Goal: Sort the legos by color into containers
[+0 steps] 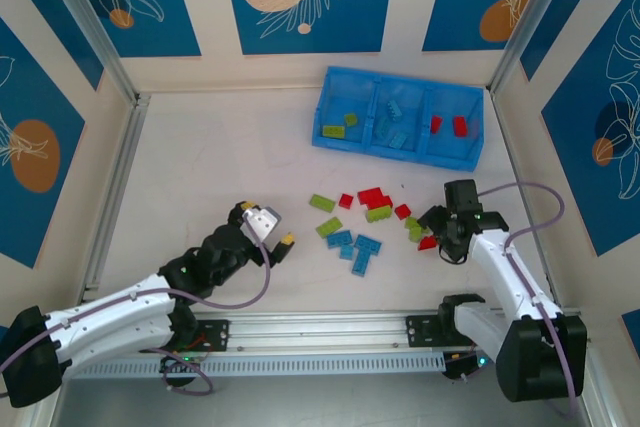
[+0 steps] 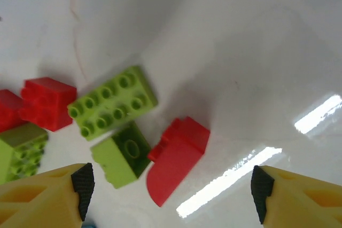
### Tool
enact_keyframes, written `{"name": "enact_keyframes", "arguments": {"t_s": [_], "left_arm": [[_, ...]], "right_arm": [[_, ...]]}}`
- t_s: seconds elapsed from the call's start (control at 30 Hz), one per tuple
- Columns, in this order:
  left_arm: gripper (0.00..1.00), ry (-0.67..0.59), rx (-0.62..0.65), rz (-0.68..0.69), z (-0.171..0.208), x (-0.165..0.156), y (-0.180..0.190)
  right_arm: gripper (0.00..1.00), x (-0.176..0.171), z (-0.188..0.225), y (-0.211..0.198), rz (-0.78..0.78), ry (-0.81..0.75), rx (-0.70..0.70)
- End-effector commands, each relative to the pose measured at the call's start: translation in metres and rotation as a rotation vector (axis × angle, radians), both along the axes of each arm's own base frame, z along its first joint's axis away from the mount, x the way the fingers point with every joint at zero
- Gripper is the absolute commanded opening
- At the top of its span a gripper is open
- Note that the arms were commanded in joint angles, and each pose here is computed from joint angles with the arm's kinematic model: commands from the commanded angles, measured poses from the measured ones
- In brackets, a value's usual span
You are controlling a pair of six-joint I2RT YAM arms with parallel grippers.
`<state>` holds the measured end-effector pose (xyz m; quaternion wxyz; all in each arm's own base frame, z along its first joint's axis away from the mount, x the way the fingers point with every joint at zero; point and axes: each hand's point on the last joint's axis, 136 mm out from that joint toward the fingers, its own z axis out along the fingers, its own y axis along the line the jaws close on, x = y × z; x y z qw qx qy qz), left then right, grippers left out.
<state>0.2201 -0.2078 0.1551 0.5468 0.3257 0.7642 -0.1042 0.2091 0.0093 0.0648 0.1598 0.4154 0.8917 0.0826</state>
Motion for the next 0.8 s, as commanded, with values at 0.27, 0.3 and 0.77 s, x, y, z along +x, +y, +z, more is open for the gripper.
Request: {"name": "enact_keyframes", "arguments": {"t_s": [0.27,0.3,0.77], "left_arm": [[1.0,-0.011,-0.02,-0.015,0.008,0.0,-0.006],[1.0,-0.012,-0.018,-0.015,0.008,0.0,-0.005],[1.0,-0.016,-0.014,-0.017,0.008,0.0,-0.005]], "right_arm": [[0.73,-0.001,-0.021,0.015,-0.167,0.15,0.172],[0.69,-0.002,-0.024,0.015,-0.178,0.167,0.172],[0.42,-0.016,-0.04,-0.001,-0.279,0.178,0.102]]}}
